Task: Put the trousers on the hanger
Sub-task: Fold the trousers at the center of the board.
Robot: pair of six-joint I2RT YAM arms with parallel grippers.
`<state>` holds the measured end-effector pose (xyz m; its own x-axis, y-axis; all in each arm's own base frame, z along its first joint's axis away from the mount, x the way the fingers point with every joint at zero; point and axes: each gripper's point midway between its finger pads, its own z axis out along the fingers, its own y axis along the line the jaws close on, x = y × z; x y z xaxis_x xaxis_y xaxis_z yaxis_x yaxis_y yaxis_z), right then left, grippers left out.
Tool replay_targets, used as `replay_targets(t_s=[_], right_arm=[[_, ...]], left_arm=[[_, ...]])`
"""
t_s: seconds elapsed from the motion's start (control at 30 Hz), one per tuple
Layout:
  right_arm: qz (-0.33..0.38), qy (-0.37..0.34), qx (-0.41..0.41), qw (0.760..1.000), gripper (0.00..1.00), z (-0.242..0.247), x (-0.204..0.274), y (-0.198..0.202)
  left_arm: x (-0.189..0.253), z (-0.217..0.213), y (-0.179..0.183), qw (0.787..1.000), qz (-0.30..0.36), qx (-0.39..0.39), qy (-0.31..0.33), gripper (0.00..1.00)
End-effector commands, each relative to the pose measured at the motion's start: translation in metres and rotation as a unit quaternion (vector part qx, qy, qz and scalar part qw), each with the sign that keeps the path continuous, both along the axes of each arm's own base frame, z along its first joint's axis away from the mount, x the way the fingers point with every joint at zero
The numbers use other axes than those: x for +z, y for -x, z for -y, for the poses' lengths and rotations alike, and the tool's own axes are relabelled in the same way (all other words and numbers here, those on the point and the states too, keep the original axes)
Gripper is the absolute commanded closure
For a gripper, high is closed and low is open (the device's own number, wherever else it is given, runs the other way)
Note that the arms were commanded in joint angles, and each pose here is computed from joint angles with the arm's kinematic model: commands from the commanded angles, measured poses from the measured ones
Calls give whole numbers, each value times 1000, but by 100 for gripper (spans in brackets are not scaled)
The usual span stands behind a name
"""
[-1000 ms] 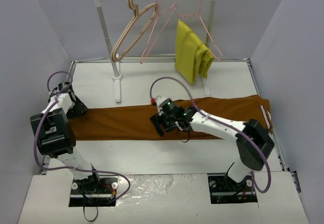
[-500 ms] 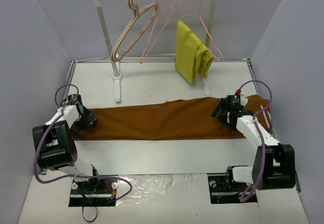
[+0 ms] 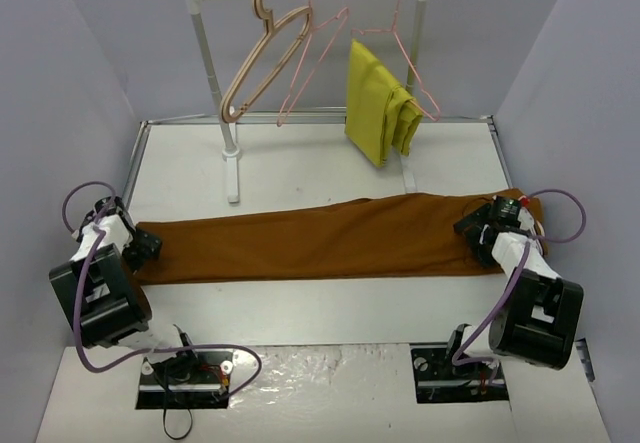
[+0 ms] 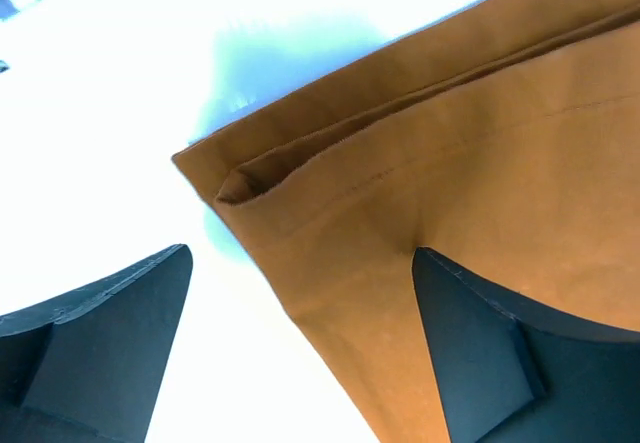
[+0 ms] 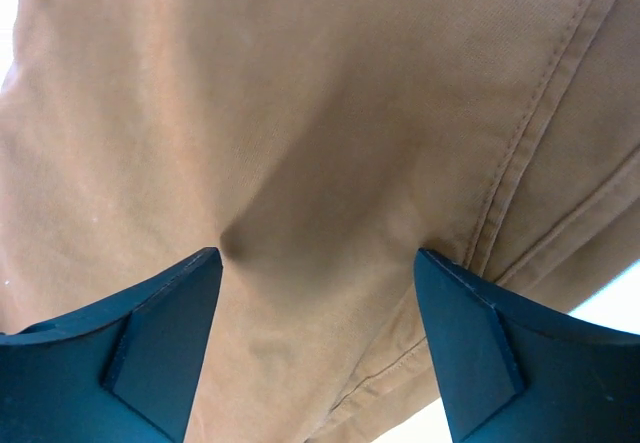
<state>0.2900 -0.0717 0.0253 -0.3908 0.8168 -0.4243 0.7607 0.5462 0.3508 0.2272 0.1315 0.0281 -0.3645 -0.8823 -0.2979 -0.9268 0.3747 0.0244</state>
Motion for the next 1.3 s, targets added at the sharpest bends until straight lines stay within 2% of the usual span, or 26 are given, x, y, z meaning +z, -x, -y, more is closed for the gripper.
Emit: replay_targets(t_s=[0.0,0.07,0.1,0.17,0.33,0.5,0.63,0.7,0.73,0.77,0.83,0.87,0.9,1.0,1.03,1.1,1.2,1.27], right_arm=[[-3,46,3,999,25,10,18,6],[5,70,8,998,17,10,27,7],[5,73,20,997,8,6,27,8],[6,76,49,996,0,-6,27,7],[19,64,107,992,0,-30,28,4],[29,58,133,989,0,-40,28,3],[30,58,146,987,0,-42,27,3],[30,57,147,987,0,-42,27,3],[30,57,146,987,0,-42,27,4],[30,55,145,987,0,-42,26,3],[31,55,146,987,0,-43,27,3],[31,55,146,987,0,-43,27,3],[31,55,147,987,0,-43,27,2],[31,52,145,988,0,-43,26,3],[31,52,146,987,0,-44,26,3],[34,50,145,988,0,-44,27,2],[35,50,147,987,0,-44,28,2],[36,49,150,987,0,-46,28,2]], left_arm=[[41,-12,-9,998,38,8,-41,7],[52,-24,-1,996,33,26,-80,3],[52,-25,2,996,32,31,-84,3],[49,-26,1,996,33,34,-79,4],[30,-30,0,996,13,28,-79,4],[8,-30,-13,998,12,8,-54,2],[-9,-32,-11,999,-16,-1,-46,0],[-18,-29,-7,999,-33,-3,-36,10],[-20,-29,-6,999,-35,-3,-33,10],[-23,-27,-4,999,-41,-2,-29,19],[-26,-27,-1,998,-46,-2,-32,27],[-28,-28,1,998,-50,-8,-33,39],[-28,-29,1,998,-53,-11,-36,45],[-28,-30,4,997,-68,-18,-35,61],[-29,-29,4,997,-71,-19,-32,62],[-29,-28,6,997,-73,-20,-28,59],[-26,-26,7,997,-72,-21,-26,40],[-22,-24,8,997,-70,-21,-22,35]])
